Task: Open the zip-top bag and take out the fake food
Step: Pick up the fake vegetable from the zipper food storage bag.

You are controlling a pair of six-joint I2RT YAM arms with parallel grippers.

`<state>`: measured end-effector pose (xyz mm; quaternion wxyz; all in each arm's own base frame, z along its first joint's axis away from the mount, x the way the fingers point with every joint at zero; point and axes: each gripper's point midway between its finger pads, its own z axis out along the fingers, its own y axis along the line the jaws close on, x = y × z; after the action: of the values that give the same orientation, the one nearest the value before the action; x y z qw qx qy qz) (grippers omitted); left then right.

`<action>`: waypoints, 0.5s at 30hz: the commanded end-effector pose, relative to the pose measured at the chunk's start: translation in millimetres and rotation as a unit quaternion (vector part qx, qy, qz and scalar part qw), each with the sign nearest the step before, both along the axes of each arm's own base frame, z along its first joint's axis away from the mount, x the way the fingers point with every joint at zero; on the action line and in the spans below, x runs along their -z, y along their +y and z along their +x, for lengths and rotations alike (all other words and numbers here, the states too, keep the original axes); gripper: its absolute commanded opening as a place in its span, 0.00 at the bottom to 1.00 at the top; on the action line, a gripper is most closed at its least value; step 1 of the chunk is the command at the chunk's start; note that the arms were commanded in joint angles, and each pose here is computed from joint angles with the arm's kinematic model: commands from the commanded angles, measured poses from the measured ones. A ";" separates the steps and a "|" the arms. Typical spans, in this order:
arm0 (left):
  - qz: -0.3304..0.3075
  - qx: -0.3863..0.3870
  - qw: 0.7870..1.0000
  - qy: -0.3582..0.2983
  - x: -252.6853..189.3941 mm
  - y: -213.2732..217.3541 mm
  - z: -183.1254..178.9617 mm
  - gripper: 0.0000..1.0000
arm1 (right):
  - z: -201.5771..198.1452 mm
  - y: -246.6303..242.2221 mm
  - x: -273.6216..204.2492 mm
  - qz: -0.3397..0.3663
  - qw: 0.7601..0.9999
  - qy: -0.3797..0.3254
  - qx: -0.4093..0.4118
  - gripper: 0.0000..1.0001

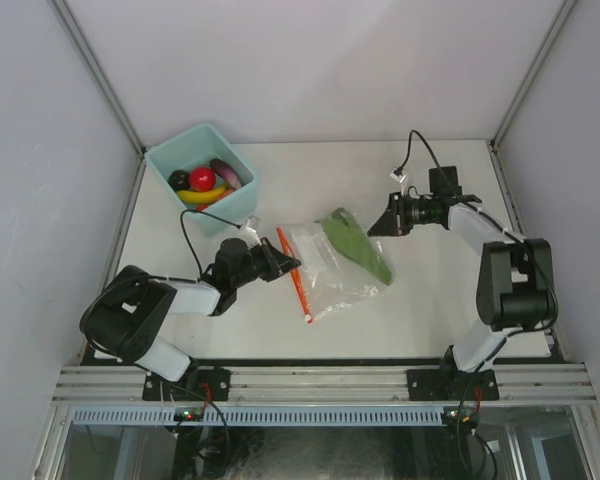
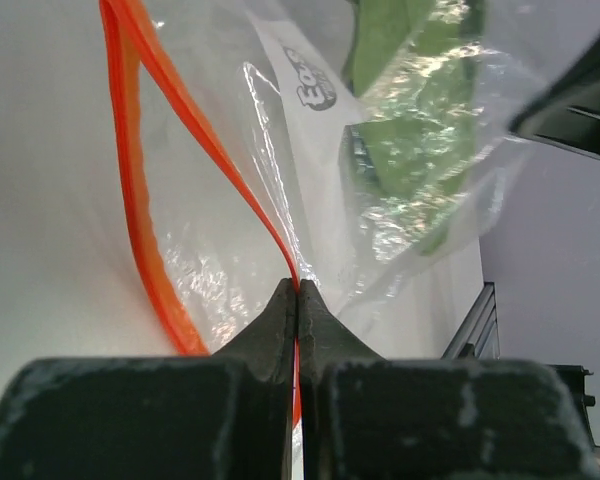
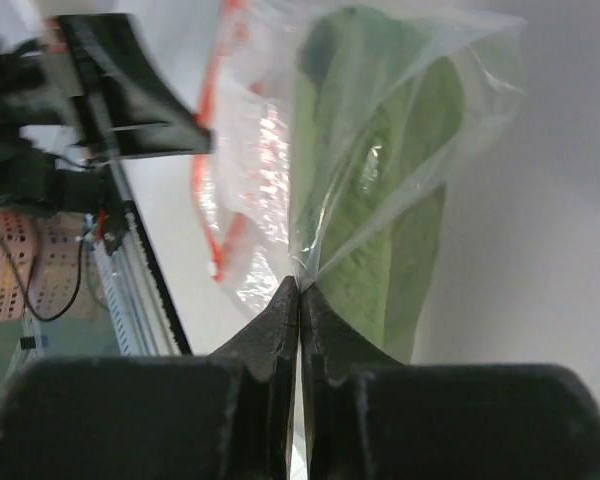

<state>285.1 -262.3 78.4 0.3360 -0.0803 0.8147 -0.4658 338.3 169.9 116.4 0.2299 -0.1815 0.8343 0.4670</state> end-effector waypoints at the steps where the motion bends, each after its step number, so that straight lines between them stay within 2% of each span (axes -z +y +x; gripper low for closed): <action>1: -0.017 0.008 0.999 -0.041 -21.8 0.0 7.7 0.00 | -27.4 21.4 -89.6 0.125 0.978 -0.133 -0.097 0.00; 3: -0.017 0.001 0.999 -0.038 -21.1 3.3 11.4 0.00 | -44.5 25.5 -110.5 0.162 0.966 -0.151 -0.132 0.00; 5: -0.016 -0.012 0.999 -0.038 -19.9 11.7 18.0 0.00 | -46.5 28.2 -112.5 0.152 0.967 -0.160 -0.130 0.00; 11: -0.017 0.000 0.999 -0.042 -22.0 13.7 21.8 0.00 | -4.1 16.9 -59.0 0.028 0.994 -0.105 -0.027 0.00; 15: -0.027 0.023 0.998 -0.051 -28.6 7.9 18.9 0.00 | 22.2 -13.5 -13.3 -0.070 0.995 -0.058 0.040 0.00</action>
<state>299.4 -242.9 81.3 0.3436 -0.0936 0.8093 -0.4671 330.3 186.8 160.4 0.2882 -0.2401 0.7926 0.4808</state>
